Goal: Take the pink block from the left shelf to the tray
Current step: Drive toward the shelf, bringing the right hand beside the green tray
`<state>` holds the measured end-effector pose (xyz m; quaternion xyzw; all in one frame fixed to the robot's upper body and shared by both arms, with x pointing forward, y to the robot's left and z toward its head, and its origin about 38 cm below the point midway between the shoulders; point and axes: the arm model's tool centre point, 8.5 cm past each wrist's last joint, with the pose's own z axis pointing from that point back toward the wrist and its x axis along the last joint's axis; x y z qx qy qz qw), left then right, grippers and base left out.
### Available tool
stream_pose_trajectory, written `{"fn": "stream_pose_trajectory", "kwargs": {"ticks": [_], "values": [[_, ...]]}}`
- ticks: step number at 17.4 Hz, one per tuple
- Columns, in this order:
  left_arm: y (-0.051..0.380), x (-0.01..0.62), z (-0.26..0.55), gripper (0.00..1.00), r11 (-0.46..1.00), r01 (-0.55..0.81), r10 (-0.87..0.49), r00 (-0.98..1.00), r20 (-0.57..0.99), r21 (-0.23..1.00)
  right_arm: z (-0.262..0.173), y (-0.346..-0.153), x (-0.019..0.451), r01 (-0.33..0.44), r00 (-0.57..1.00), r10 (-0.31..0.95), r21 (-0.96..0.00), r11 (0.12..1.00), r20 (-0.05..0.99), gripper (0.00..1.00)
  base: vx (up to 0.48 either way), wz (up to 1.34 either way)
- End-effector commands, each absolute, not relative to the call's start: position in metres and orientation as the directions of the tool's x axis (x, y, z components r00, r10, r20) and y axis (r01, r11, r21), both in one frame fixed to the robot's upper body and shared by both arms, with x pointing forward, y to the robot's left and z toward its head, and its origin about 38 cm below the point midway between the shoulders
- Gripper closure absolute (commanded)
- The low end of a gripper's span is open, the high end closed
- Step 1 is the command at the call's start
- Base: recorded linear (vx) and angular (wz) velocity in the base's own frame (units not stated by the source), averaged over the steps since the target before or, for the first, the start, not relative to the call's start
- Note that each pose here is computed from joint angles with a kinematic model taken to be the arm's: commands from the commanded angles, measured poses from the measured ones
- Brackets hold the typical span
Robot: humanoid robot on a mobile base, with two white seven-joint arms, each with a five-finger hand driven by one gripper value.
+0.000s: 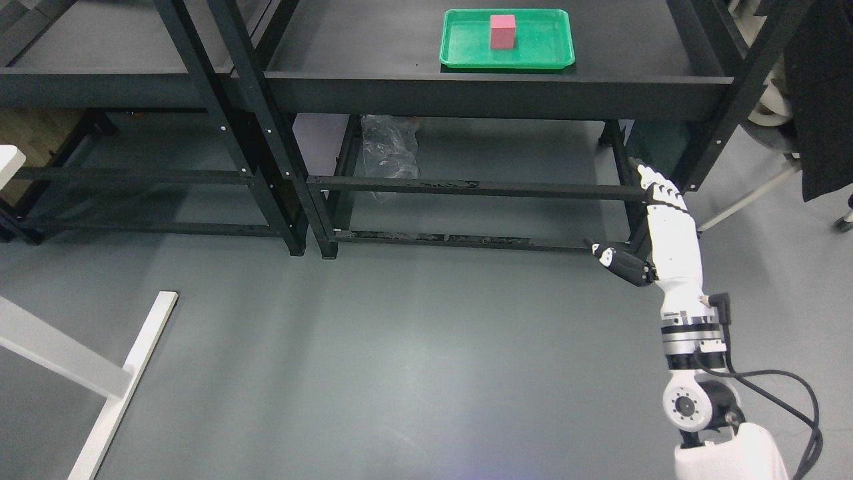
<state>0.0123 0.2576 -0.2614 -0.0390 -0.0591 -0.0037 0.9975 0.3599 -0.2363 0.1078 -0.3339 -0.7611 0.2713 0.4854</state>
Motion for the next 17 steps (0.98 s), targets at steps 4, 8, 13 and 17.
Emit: {"fn": "stream_pose_trajectory", "kwargs": {"ticks": [4,8,13,17], "values": [[0.2681,0.0055,-0.2609,0.00,0.998,0.012,-0.005,0.993,0.115,-0.062,0.1134,-0.2468,0.3548,0.352,-0.297,0.760,-0.674,0.649,0.578,0.01,0.209,0.06],[0.2681,0.0055,-0.2609,0.00,0.998,0.012,-0.005,0.993,0.115,-0.062,0.1166,-0.2463,0.3580,0.352,-0.301,0.761,-0.675,0.649,0.575,0.01,0.223,0.07],[0.2681,0.0055,-0.2609,0.00,0.998,0.012,-0.005,0.993,0.115,-0.062,0.1161,-0.2462,0.3588,0.347,-0.298,0.761,-0.677,0.649,0.577,0.00,0.225,0.07],[0.2681,0.0055,-0.2609,0.00,0.998,0.012,-0.005,0.993,0.115,-0.062,0.1164,-0.2516,0.3594,0.354,-0.283,0.740,-0.650,0.672,0.611,0.00,0.224,0.08]]}}
